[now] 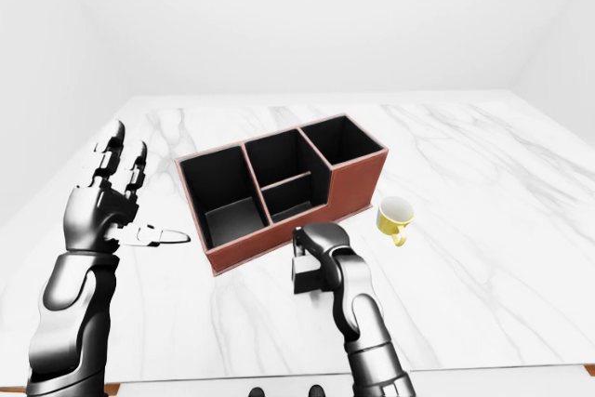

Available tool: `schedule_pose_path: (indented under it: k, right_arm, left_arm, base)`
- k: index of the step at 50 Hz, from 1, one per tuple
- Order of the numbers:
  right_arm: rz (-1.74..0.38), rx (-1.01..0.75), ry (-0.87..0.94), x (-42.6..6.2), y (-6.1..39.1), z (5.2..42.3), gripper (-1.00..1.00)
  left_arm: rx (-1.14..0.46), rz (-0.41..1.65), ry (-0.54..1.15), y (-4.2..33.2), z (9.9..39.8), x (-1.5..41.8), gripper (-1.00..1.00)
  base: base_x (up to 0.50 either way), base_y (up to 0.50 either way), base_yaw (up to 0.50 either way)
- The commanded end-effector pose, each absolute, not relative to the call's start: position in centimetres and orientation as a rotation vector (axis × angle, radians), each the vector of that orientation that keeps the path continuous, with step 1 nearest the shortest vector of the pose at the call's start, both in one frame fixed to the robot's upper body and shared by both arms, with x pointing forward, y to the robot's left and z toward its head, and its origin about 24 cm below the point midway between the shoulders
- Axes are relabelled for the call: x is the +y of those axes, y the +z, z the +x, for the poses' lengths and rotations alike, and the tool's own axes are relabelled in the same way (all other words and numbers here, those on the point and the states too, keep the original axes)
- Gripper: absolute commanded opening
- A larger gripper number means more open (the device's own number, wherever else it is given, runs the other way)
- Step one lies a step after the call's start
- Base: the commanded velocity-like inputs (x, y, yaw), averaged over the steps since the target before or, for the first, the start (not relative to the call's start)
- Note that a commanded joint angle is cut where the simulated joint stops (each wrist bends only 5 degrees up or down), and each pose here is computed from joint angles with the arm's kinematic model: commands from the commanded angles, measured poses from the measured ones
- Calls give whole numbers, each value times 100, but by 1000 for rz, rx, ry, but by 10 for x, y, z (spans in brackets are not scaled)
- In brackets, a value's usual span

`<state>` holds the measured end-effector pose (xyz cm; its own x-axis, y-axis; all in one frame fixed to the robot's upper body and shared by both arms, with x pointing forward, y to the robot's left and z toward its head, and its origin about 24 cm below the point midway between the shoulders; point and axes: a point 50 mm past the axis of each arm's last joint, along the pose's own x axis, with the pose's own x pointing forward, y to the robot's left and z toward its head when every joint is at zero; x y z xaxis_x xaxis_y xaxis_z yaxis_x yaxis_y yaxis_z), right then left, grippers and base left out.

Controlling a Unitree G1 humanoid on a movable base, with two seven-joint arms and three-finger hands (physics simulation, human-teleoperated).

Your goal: Pick up the book and place it in the right compartment of the caddy.

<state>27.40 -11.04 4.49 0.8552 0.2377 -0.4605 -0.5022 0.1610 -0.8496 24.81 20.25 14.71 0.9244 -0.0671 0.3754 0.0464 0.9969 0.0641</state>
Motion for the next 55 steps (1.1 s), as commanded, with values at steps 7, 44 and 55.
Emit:
schedule_pose_path:
  k: [7, 44, 55]
  right_arm:
    - [-1375, 109, 336, -132, 107, 255, -100]
    - [-1464, -445, -296, -147, 258, 208, -100]
    - [-1509, -593, -481, -148, 302, 204, -100]
  left_arm:
    - [-386, 58, -71, 146, 247, 201, 100]
    - [-401, 64, -79, 150, 245, 200, 100]
    - [-408, 62, -80, 151, 244, 199, 100]
  base:
    - [0, 0, 0]
    - [0, 0, 0]
    - [0, 0, 0]
